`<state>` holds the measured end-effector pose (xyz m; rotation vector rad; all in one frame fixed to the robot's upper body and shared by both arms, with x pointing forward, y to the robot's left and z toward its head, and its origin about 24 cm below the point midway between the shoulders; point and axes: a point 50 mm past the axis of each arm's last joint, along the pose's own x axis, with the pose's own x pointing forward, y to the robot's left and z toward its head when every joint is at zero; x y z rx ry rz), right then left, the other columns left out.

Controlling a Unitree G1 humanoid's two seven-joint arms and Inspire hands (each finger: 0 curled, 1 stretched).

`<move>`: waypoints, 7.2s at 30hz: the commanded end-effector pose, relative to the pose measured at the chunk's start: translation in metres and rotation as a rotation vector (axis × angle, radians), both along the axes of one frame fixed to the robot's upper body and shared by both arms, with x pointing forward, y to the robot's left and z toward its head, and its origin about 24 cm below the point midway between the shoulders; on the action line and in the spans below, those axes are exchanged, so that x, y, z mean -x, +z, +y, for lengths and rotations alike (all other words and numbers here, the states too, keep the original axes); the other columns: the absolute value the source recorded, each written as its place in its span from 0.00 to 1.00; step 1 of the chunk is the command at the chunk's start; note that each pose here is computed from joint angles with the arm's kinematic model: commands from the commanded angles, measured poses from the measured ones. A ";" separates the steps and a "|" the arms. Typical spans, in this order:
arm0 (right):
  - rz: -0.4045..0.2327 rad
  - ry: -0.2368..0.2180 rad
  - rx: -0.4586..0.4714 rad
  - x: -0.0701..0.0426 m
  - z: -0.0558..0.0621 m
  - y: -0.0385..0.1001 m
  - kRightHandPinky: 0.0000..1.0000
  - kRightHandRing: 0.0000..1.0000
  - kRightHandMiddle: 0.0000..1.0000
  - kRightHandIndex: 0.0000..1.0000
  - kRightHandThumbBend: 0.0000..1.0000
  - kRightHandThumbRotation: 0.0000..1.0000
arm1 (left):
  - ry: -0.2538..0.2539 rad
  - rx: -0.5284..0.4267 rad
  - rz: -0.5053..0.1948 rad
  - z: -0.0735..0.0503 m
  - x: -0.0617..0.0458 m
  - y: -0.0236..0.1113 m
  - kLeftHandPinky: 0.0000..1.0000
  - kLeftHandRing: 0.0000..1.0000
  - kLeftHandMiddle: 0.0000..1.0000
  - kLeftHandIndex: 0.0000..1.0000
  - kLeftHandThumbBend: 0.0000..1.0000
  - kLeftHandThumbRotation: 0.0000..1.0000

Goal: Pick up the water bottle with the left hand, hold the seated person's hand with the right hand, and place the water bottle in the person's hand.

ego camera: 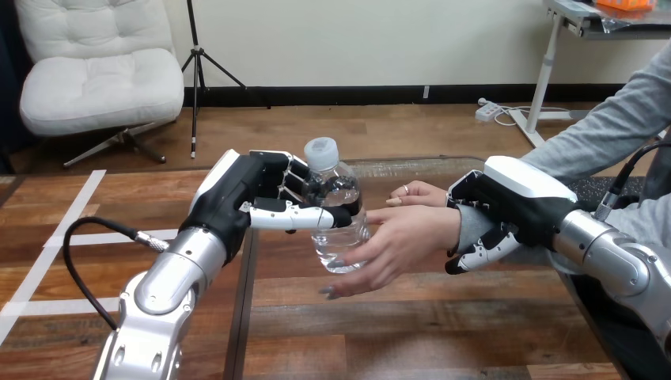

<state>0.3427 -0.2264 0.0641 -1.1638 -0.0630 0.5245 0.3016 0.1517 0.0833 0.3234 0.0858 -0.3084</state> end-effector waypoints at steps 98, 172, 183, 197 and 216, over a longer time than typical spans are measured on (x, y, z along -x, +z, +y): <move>-0.125 0.028 -0.059 -0.014 0.012 0.032 0.29 0.32 0.37 0.39 0.81 0.00 | -0.094 0.046 -0.171 -0.020 -0.005 0.036 0.34 0.42 0.45 0.43 0.65 0.00; -0.119 0.024 -0.060 -0.012 0.010 0.029 0.28 0.32 0.37 0.39 0.81 0.00 | -0.060 0.084 -0.137 -0.009 -0.010 0.021 1.00 1.00 1.00 1.00 1.00 0.97; -0.113 0.018 -0.066 -0.012 0.010 0.029 0.28 0.32 0.37 0.39 0.82 0.00 | -0.034 0.113 -0.154 -0.007 -0.010 0.021 1.00 1.00 1.00 1.00 1.00 1.00; -0.113 0.027 -0.039 -0.012 0.009 0.028 0.34 0.38 0.44 0.48 0.91 0.06 | -0.029 0.116 -0.154 -0.006 -0.011 0.021 1.00 1.00 1.00 0.99 1.00 1.00; -0.109 0.023 0.035 -0.013 0.009 0.028 0.55 0.65 0.68 0.68 1.00 0.40 | -0.046 0.104 -0.153 -0.005 -0.010 0.021 1.00 1.00 1.00 0.98 1.00 1.00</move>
